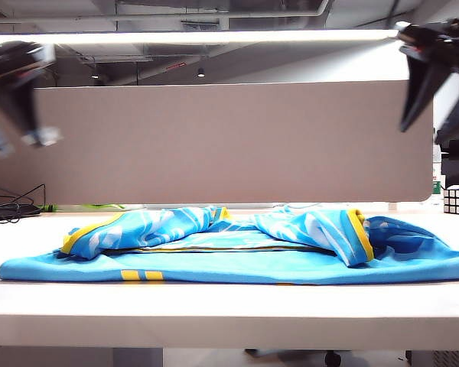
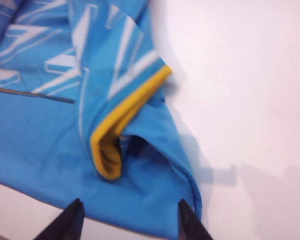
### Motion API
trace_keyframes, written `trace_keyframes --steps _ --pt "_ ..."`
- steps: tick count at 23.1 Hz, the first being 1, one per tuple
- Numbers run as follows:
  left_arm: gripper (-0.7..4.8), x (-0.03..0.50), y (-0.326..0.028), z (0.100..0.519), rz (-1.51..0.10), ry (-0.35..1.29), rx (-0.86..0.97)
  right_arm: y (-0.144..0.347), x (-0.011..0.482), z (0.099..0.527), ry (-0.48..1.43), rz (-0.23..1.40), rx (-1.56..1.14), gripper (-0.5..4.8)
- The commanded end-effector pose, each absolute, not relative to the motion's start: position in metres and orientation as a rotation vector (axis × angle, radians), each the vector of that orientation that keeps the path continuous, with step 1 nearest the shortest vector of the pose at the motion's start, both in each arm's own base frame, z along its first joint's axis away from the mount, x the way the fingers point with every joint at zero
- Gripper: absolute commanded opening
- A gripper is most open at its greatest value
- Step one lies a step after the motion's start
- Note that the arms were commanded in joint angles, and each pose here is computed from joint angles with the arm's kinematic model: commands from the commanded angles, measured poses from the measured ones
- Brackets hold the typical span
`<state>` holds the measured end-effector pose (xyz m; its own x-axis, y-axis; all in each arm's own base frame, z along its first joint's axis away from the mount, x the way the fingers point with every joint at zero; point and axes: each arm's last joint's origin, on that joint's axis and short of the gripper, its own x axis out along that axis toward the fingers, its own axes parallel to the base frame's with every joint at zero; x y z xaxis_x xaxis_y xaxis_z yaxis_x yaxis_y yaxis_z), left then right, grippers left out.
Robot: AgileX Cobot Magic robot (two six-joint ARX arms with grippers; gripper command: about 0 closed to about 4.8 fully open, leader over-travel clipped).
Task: Fold the bottom side of the soccer jersey horizontally towards the center, about one-third of the way, then fold the sleeve back towards the center, creating a straight line along the edge of the the soccer jersey, and finally fold the bottom of the soccer jersey up towards the top, creating a neat rectangle.
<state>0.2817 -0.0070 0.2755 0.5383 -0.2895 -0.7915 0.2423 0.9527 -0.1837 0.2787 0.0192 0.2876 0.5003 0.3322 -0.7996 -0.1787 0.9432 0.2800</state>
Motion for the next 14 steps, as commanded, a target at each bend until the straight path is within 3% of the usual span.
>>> trace_keyframes --steps 1,8,14 --pt "2.56 0.273 0.002 0.261 -0.353 1.033 -0.154 0.000 0.271 0.274 1.034 0.332 0.284 2.82" --pt "3.03 0.258 0.013 0.203 -0.396 1.051 -0.425 -0.027 0.257 0.218 1.059 0.351 0.565 3.08" --pt "3.02 0.250 0.006 0.178 -0.391 1.063 -0.458 -0.026 0.246 0.179 1.114 0.335 0.610 3.08"
